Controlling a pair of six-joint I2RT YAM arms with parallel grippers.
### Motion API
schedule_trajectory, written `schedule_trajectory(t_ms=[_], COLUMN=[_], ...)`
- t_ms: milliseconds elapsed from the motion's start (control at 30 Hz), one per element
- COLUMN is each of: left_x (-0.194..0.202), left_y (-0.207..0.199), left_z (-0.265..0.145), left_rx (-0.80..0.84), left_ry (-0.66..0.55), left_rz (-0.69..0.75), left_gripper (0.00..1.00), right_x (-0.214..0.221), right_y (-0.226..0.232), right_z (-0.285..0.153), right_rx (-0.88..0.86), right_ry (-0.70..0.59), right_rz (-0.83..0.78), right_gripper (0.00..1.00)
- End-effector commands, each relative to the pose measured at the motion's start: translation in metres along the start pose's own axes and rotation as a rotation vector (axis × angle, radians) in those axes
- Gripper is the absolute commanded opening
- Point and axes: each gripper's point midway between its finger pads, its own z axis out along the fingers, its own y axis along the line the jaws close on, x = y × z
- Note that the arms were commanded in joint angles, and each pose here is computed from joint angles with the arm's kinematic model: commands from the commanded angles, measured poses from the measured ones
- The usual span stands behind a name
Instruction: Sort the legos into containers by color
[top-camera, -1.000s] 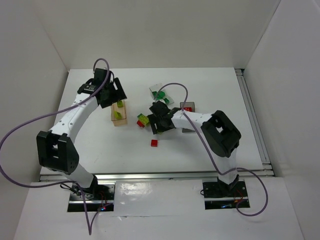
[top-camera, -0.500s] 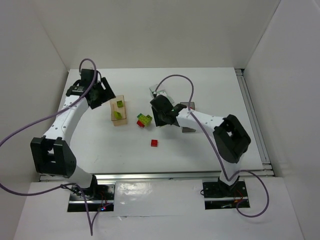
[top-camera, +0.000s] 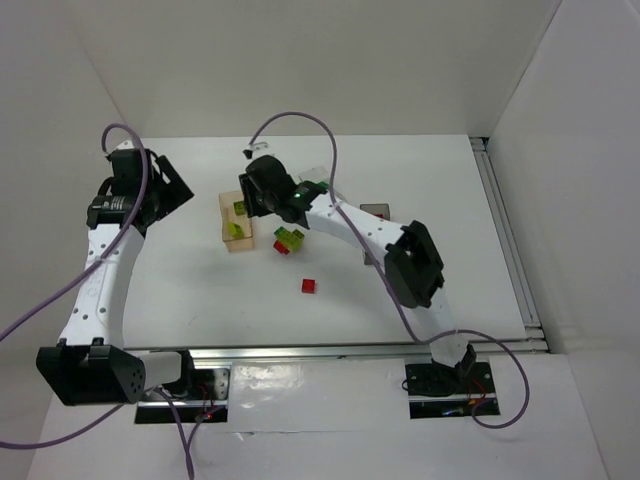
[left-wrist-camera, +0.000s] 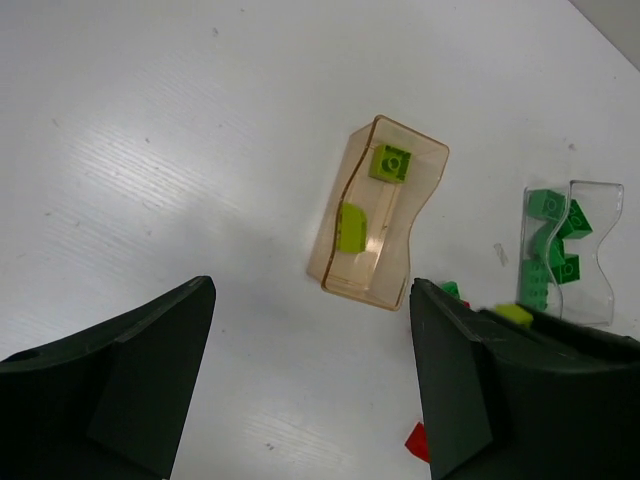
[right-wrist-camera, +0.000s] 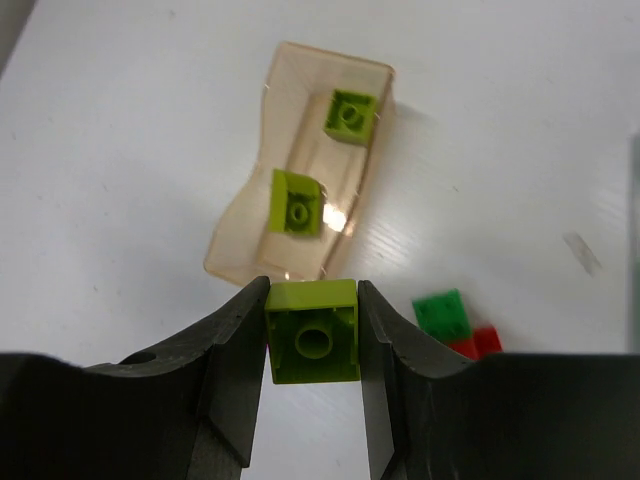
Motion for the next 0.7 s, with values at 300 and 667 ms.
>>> schedule_trajectory(t_ms=[300, 667], left_x=[-0.003, 0.020], left_y=[0.018, -0.001], left_z=[-0.018, -0.009], left_rx=[-0.056, 0.051], left_ry=[-0.039, 0.043], left_rz=[0.033, 0.089], left_gripper=[0.87, 0.87], right_x=[-0.010, 0.011], right_y=[0.043, -0.014], right_z=[0.084, -0.051], right_rx=[-0.100, 0.050], right_ry=[-0.025, -0.033], right_rz=[-0.008, 0.044], right_gripper=[0.81, 0.73])
